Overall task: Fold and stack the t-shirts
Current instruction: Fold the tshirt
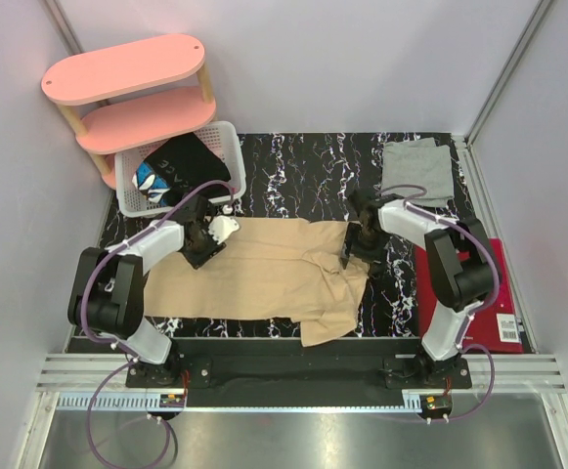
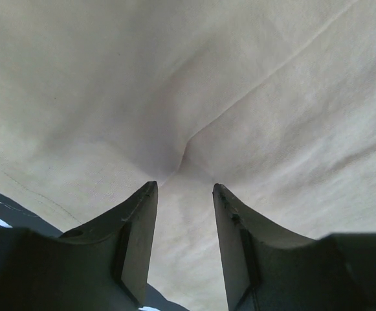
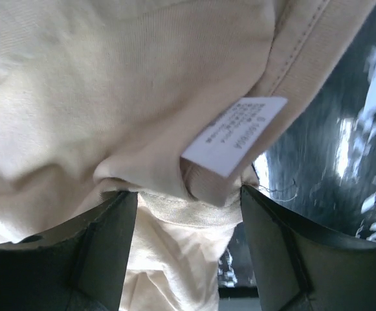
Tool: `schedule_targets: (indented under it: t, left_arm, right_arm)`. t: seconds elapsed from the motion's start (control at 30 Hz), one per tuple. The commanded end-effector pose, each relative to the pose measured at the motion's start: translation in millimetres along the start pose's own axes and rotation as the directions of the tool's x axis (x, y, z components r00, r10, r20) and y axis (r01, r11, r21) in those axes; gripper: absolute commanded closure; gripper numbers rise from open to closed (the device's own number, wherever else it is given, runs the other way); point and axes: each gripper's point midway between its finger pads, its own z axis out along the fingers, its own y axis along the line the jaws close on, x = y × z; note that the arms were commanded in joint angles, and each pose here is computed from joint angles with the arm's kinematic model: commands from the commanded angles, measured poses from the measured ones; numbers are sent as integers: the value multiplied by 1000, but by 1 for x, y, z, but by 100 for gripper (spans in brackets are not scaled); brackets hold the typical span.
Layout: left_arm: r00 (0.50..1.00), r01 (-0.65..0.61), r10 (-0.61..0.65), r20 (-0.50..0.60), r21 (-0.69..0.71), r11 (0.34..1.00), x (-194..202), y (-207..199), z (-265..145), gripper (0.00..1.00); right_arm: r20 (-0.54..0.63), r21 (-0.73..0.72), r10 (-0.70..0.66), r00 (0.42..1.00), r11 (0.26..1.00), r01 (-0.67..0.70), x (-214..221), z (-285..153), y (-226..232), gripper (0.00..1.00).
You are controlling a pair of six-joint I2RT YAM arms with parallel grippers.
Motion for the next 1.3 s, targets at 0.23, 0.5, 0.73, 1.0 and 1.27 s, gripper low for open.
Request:
schedule_targets:
  t: [0.23,0.5,0.73,1.0,1.27]
  left_arm:
    - [998,58,-59,-9,-103,993,34,27,3,55]
    - [998,39,-44,-46,-116,993,68,17,10,56]
    - [998,38,-46,-49,-146,989,80,21,8,56]
    - [999,47,-51,-19,-159,986,72,26,-1,56]
    - [999,44,-48,-25,-147,988,73,24,0,56]
  right_arm:
    - [115,43,-78,990,996,74,-73,13,17,28]
    - [162,57,-61,985,997,52,-45,-27,-11,16]
    - [223,45,-49,974,998,40,-55,-59,-10,15]
    - [114,-198,-113,987,971,134,-2,-55,73,15]
    - [87,-288,-89,992,951,111,17,-40,86,17]
